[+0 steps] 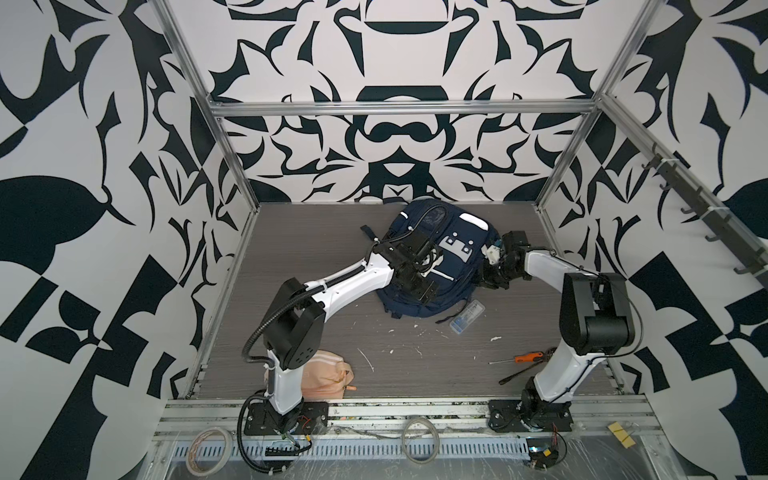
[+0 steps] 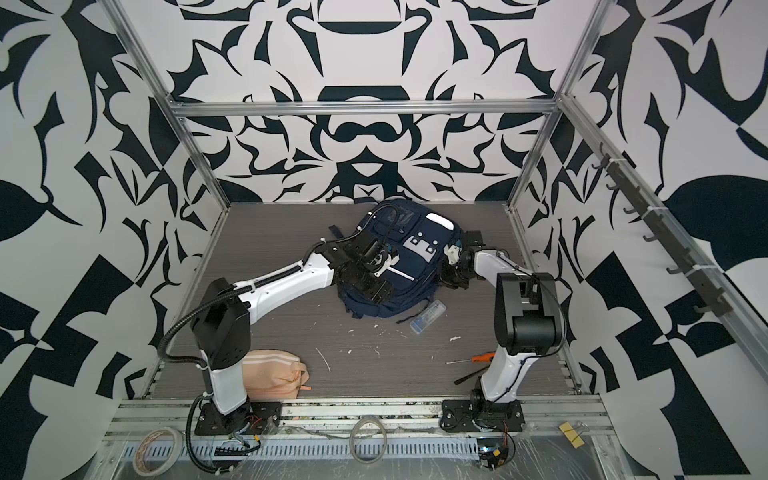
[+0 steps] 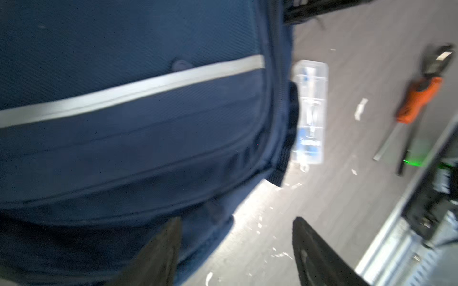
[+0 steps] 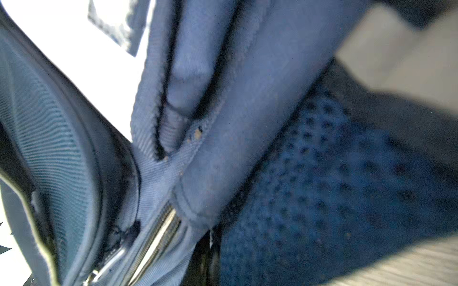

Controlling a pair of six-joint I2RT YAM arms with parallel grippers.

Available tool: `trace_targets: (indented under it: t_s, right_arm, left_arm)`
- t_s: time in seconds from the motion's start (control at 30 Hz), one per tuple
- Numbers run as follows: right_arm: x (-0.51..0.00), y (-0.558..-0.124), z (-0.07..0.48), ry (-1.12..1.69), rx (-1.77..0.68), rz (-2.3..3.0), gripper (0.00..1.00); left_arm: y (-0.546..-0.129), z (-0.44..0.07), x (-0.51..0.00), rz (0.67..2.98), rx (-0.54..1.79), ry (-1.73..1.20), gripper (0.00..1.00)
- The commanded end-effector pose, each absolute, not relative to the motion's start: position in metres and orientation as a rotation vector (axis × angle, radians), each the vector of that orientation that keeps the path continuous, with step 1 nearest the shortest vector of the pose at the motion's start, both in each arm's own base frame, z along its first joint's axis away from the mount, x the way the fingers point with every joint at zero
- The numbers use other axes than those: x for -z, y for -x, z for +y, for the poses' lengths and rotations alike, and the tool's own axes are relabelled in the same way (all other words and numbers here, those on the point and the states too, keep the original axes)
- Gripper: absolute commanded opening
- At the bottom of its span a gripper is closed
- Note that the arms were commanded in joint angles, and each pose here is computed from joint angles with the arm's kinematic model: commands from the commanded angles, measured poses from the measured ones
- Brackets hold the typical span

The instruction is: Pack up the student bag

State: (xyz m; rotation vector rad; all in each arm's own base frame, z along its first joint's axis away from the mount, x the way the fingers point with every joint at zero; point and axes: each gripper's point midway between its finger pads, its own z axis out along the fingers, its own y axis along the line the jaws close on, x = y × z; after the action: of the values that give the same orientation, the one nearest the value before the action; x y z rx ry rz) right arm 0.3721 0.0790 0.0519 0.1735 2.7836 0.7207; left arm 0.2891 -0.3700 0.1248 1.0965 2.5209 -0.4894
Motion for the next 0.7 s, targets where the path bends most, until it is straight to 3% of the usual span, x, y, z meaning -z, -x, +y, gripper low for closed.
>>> trace_targets:
  t_s: [0.0,0.2,0.4,0.53,0.67]
  right_arm:
    - [-0.083,-0.388,0.085,-0.104,-0.745,2.695,0.0]
    - [-0.083,-0.392,0.086,-0.109,-0.751,2.694,0.0]
    - [-0.083,-0.394,0.086,-0.111,-0.751,2.692,0.0]
    - [-0.082,-0.393,0.085,-0.114,-0.75,2.694,0.0]
    - [-0.083,-0.394,0.084,-0.116,-0.74,2.692,0.0]
  left_arm:
    - [-0.297,-0.354,-0.116,2.539,0.289,-1.169,0.74]
    - [-0.282,-0.365,-0.102,2.518,0.298,-1.324,0.65]
    - [-0.276,-0.364,-0.096,2.52,0.302,-1.359,0.47]
    - [-0.279,-0.367,-0.093,2.519,0.297,-1.369,0.26]
    - [-0.281,-0.364,-0.087,2.529,0.264,-1.37,0.18]
